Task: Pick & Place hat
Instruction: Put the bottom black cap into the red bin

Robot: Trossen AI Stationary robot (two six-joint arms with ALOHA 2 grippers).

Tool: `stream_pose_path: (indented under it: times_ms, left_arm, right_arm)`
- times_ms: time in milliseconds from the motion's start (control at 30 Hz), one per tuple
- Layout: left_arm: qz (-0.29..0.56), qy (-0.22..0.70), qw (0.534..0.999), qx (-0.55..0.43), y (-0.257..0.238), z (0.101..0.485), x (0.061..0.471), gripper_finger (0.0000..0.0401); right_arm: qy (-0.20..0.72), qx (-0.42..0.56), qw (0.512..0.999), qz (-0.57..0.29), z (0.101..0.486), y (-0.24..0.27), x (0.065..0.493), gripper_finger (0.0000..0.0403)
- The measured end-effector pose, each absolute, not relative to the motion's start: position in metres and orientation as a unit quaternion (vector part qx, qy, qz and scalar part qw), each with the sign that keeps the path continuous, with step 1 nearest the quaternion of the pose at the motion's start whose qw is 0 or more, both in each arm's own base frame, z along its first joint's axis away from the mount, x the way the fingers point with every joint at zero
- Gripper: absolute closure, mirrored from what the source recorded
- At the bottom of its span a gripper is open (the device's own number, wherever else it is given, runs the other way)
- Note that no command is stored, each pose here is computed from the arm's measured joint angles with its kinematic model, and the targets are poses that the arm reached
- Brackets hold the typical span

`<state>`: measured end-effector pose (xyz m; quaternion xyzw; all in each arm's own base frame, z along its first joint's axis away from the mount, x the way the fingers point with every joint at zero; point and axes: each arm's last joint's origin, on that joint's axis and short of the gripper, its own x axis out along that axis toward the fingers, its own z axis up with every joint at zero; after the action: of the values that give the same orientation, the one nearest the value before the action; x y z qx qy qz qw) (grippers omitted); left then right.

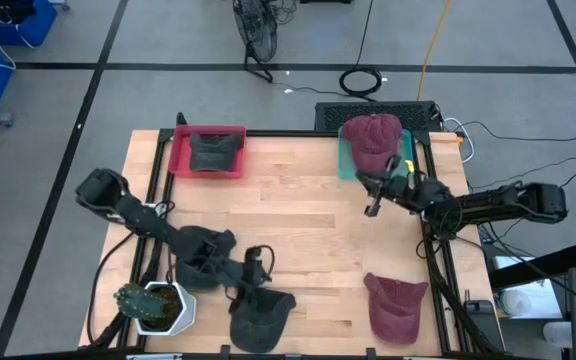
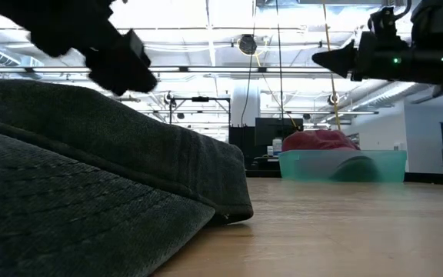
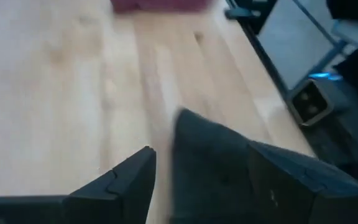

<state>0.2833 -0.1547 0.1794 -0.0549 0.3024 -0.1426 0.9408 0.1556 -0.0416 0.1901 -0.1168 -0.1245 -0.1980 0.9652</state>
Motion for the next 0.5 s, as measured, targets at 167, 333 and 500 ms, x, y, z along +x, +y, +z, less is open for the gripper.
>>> stream_pose_path:
  times_ms: [167,333,500]
  left_arm:
    - [-0.186,0.306,0.926,-0.116,-0.174,0.192,0.283,0.0166]
    - [-0.229,0.313,0.91,-0.145,-0.195,0.207,0.278,0.016]
    - [-0.196,0.387,0.893,-0.115,-0.201,0.197,0.265,0.0152]
  right_arm:
    - [-0.132,-0.113,0.962,-0.21,0.191,-0.045,0.154,0.038]
    - [-0.135,-0.09,0.964,-0.209,0.191,-0.046,0.154,0.038]
    - [-0.117,-0.069,0.97,-0.204,0.187,-0.046,0.155,0.038]
